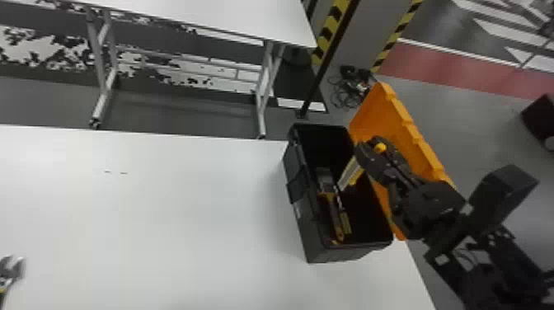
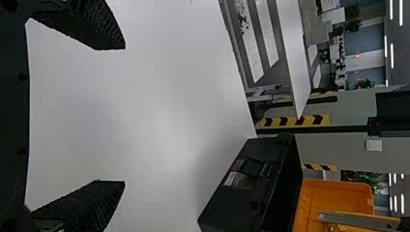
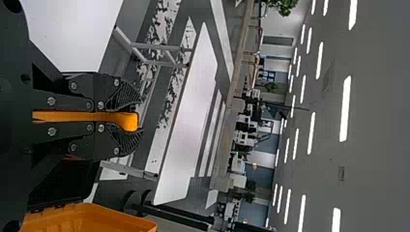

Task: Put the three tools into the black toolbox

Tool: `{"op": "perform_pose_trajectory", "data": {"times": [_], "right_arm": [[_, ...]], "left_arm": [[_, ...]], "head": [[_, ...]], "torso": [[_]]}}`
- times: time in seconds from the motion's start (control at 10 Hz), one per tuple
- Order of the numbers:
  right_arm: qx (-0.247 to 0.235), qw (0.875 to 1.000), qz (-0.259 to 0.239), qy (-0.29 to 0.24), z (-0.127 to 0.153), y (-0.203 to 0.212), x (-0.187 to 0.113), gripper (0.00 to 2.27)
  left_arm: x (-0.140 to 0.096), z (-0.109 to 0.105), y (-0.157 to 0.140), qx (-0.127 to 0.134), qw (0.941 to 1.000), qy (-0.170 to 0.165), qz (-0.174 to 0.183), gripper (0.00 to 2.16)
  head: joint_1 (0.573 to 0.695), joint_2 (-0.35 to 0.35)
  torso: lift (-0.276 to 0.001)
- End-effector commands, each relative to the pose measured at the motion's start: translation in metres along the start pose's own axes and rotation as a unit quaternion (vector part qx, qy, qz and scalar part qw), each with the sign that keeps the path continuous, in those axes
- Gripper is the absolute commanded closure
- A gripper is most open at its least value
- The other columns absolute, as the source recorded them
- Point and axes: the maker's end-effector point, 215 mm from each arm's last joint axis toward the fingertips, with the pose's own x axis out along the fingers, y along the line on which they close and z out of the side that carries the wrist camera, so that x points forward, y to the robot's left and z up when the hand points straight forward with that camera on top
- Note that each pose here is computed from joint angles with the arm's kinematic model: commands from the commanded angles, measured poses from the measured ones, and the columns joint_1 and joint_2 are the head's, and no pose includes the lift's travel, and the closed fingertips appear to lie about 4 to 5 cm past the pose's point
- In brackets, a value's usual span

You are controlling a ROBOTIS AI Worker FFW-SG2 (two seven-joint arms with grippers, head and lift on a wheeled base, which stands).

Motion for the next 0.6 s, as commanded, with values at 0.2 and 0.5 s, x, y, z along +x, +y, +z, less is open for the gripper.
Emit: {"op": "perform_pose_trajectory", "data": {"times": [0.2,0.5], "right_arm": [[-0.05,0.998,0.028,0.021,-0.052,0.019,0.01,2.24],[-0.083,0.996,0.033,0.018,-0.071,0.018,0.01,2.24]], "left_arm": [[0.0,-0.001,0.007,-0.001,1.0,-0.002,0.006,0.0],[-0.001,-0.004,0.017,-0.002,0.9999,-0.001,0.014,0.0]], "head": [[0.695,-0.35],[0.695,-0.35]], "torso": [[-0.051],[-0.051]]}}
